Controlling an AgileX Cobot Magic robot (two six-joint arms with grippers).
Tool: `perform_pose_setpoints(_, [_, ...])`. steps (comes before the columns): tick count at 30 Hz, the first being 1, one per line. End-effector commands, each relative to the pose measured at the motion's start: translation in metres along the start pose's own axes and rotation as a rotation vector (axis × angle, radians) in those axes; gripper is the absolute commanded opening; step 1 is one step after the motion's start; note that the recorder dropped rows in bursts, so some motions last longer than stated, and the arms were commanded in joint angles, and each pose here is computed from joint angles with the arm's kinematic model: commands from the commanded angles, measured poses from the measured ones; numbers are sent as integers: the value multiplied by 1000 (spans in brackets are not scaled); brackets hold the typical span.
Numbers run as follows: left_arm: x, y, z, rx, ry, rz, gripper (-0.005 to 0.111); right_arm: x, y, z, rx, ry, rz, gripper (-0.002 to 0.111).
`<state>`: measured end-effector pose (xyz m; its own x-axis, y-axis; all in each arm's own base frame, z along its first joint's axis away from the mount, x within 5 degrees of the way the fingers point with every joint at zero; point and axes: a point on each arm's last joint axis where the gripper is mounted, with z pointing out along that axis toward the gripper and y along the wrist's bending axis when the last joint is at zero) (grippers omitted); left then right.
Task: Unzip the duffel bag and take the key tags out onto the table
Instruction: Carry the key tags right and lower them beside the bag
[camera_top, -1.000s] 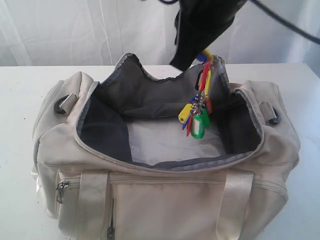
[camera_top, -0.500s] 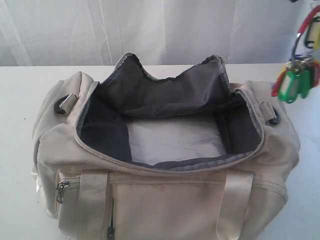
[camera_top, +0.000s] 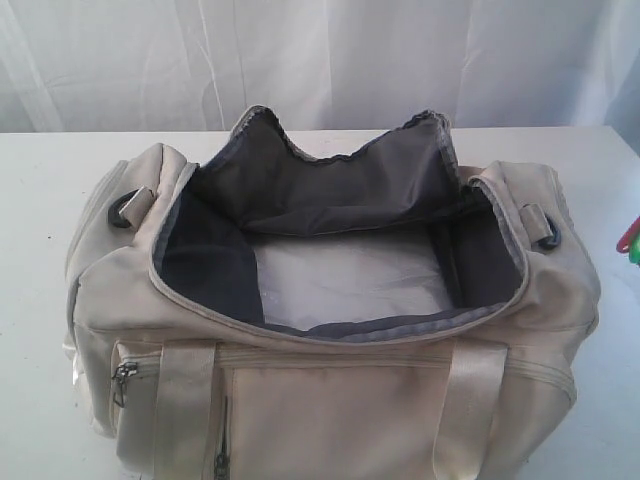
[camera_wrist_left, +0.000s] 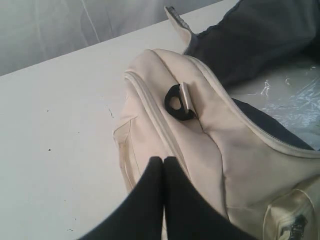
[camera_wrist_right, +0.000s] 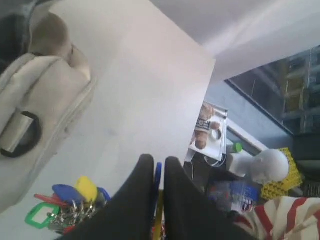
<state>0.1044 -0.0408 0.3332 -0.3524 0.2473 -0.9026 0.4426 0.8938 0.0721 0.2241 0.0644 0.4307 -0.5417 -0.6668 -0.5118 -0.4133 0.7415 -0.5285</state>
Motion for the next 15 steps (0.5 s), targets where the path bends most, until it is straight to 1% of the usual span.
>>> perform_pose_setpoints(1, [1,-2,-1,15,-5,-15,0,16,0,60,-16,171,68,0])
perform_pose_setpoints(3, [1,-2,-1,16,-5,-17,0,31,4,99,-60,306,104,0])
perform_pose_setpoints(4, [1,-2,-1,16,-5,-17,0,35,6,109,-75,338,104,0])
perform_pose_setpoints(6, [1,-2,-1,16,-5,-17,0,45,18,134,-121,402,94,0])
perform_pose_setpoints(7, [1,-2,-1,16,-5,-17,0,50,29,150,-164,427,89,0])
perform_pose_setpoints(8, [1,-2,-1,16,-5,-17,0,52,36,157,-200,436,83,0])
perform_pose_setpoints(9, [1,-2,-1,16,-5,-17,0,56,50,169,-286,439,74,0])
perform_pose_setpoints(10, [1,-2,-1,16,-5,-17,0,57,57,175,-335,437,84,0])
perform_pose_setpoints(11, [1,-2,-1,16,-5,-17,0,57,71,184,-412,426,100,0])
perform_pose_setpoints(15, [1,-2,-1,16,-7,-17,0,49,98,195,-495,407,60,0])
